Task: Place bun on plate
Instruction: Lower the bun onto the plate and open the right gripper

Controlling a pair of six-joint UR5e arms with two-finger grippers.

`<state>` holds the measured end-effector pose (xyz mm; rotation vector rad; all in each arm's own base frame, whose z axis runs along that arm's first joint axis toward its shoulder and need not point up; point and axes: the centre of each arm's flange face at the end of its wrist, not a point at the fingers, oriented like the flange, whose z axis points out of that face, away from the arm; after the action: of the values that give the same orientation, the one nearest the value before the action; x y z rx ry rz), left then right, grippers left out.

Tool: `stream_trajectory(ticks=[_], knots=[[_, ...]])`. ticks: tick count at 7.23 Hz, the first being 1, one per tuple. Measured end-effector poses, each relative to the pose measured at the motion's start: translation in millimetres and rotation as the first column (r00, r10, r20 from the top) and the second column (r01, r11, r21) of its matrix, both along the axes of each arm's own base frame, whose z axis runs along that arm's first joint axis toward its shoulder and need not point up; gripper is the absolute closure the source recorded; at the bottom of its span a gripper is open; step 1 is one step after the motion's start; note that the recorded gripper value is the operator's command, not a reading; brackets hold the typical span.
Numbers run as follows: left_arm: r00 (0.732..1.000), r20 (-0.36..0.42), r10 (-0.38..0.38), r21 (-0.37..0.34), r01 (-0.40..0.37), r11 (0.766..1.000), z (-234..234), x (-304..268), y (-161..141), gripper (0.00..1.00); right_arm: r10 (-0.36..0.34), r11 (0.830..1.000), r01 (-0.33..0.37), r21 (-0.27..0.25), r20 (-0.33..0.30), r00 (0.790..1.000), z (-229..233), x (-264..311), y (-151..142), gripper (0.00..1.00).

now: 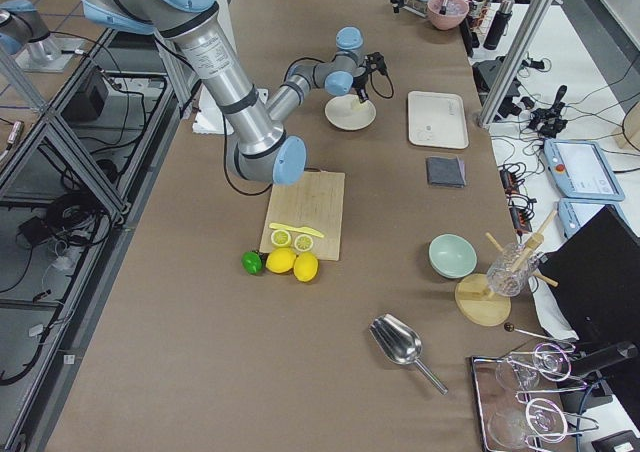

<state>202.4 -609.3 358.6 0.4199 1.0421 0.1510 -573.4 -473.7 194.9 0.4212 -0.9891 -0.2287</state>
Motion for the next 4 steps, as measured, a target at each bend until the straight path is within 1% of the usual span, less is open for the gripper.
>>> stream_trajectory(ticks=[1, 4], knots=[[1.000, 0.003, -0.003, -0.002, 0.003, 1.000, 2.7, -1.3, 0.1, 0.03, -0.002, 1.000, 0.002, 0.011, 0.005, 1.000, 2.0, -9.3, 4.5, 0.01], [0.999, 0.022, -0.029, 0.000, 0.029, 1.000, 7.6, -4.0, -2.1, 0.03, -0.010, 1.000, 0.010, 0.020, 0.025, 1.000, -5.0, -18.3, 14.5, 0.00]])
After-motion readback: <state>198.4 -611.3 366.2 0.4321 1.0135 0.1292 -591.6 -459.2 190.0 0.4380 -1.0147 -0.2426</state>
